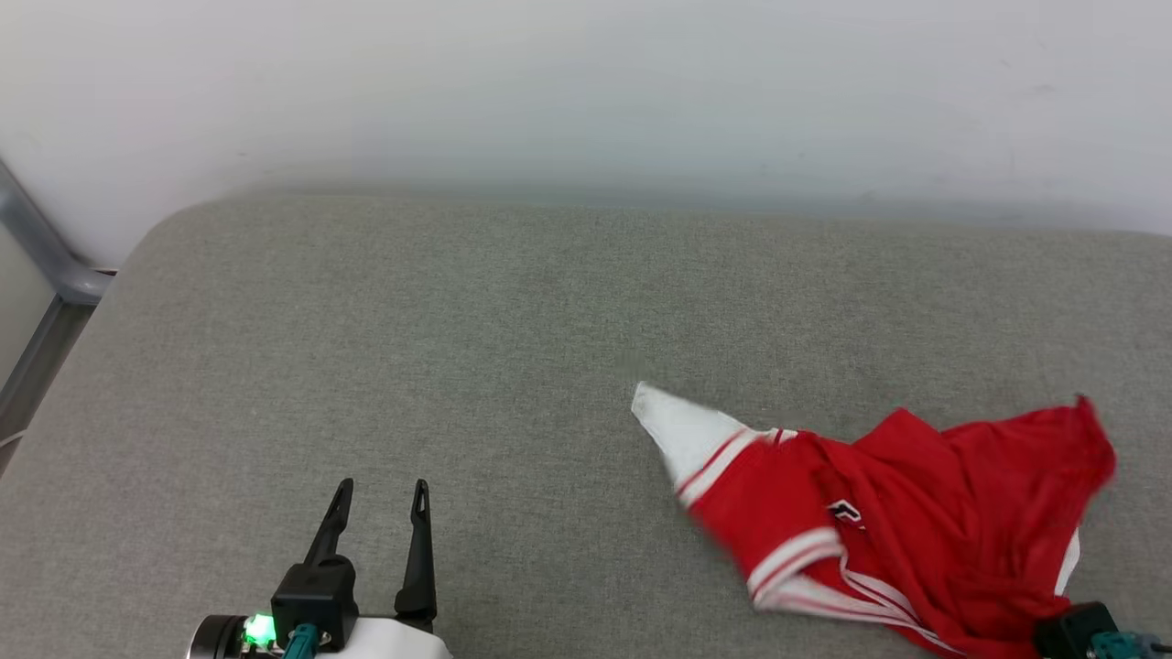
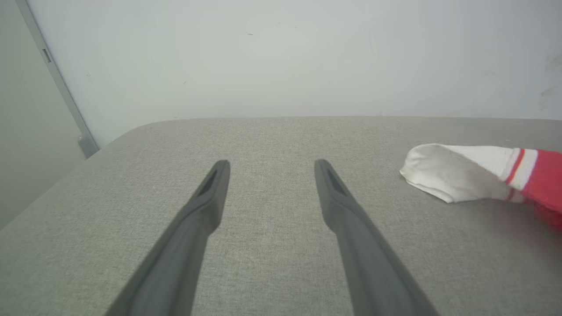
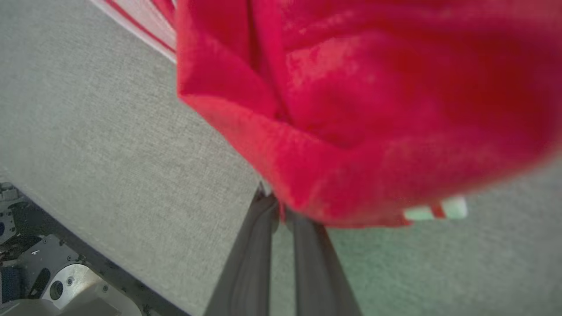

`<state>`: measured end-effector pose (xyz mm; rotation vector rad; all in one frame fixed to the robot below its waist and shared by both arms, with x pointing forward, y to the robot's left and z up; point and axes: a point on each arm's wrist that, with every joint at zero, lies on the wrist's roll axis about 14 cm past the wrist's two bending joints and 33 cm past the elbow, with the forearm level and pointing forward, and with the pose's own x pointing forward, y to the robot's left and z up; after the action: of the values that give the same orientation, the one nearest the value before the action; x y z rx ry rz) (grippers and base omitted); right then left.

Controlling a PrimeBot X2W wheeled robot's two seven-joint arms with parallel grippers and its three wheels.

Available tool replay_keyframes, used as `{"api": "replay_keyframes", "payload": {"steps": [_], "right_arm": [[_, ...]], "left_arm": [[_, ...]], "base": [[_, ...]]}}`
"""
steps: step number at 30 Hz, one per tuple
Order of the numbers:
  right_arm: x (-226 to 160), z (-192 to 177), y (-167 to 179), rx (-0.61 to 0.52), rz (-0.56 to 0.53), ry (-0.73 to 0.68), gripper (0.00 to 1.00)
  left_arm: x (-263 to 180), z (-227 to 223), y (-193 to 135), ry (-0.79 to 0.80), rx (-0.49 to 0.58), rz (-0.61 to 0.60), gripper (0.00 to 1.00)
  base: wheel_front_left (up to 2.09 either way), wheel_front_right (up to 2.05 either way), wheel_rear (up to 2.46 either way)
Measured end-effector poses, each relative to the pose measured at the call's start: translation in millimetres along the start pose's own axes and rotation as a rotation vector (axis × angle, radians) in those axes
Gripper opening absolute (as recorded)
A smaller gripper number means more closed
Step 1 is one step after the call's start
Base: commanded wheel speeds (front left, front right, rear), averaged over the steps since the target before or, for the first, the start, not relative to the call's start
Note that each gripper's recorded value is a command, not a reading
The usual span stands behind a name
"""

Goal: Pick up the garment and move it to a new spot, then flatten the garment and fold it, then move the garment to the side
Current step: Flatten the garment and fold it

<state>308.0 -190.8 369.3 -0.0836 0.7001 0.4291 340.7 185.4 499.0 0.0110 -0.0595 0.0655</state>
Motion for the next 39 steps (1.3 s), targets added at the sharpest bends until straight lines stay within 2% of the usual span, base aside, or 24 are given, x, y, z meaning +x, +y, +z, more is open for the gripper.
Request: {"api": "replay_keyframes", "payload": {"steps": [3, 4, 5, 11, 18, 25, 27, 29, 34, 39], "right_arm": [[-2, -5, -1, 0.027, -0.031, -0.023, 0.01], [-3, -3, -3, 0.040, -0.044, -0.043, 0.40], [-3, 0, -3, 0.047, -0.052, -0.062, 1.00], [-18, 45, -14, 0.020, -0.115, -0.244, 1.00], [-57, 104, -25, -0.033, -0.198, -0.435, 1.00], [-87, 154, -40, -0.133, -0.272, -0.510, 1.00], [-91, 174, -44, -0.129, -0.276, -0.547, 1.00], [-95, 189, -53, -0.174, -0.299, -0.543, 1.00], [-84, 213, -77, -0.190, -0.321, -0.490, 1.00], [-59, 201, -109, -0.166, -0.345, -0.306, 1.00]], "left_arm": [[0, -1, -1, 0.003, 0.000, -0.004, 1.00], [0, -1, -2, 0.004, 0.000, -0.005, 1.00], [0, -2, -2, 0.005, 0.000, -0.007, 1.00], [-2, 1, -3, -0.003, 0.001, -0.011, 1.00], [-5, 2, -5, -0.007, 0.000, -0.016, 1.00], [-2, 1, -9, -0.003, 0.001, -0.029, 1.00], [-1, 0, -10, -0.002, 0.003, -0.033, 1.00], [2, 0, -12, -0.001, 0.005, -0.037, 1.00], [11, 1, -12, -0.005, 0.006, -0.043, 1.00], [21, -1, -11, -0.001, 0.010, -0.038, 1.00]], "base": [[0.00, 0.00, 0.00], [0.00, 0.00, 0.00], [0.00, 0.00, 0.00], [0.00, 0.00, 0.00], [0.00, 0.00, 0.00], [0.00, 0.00, 0.00], [0.00, 0.00, 0.00], [0.00, 0.00, 0.00], [0.00, 0.00, 0.00], [0.00, 0.00, 0.00]]}}
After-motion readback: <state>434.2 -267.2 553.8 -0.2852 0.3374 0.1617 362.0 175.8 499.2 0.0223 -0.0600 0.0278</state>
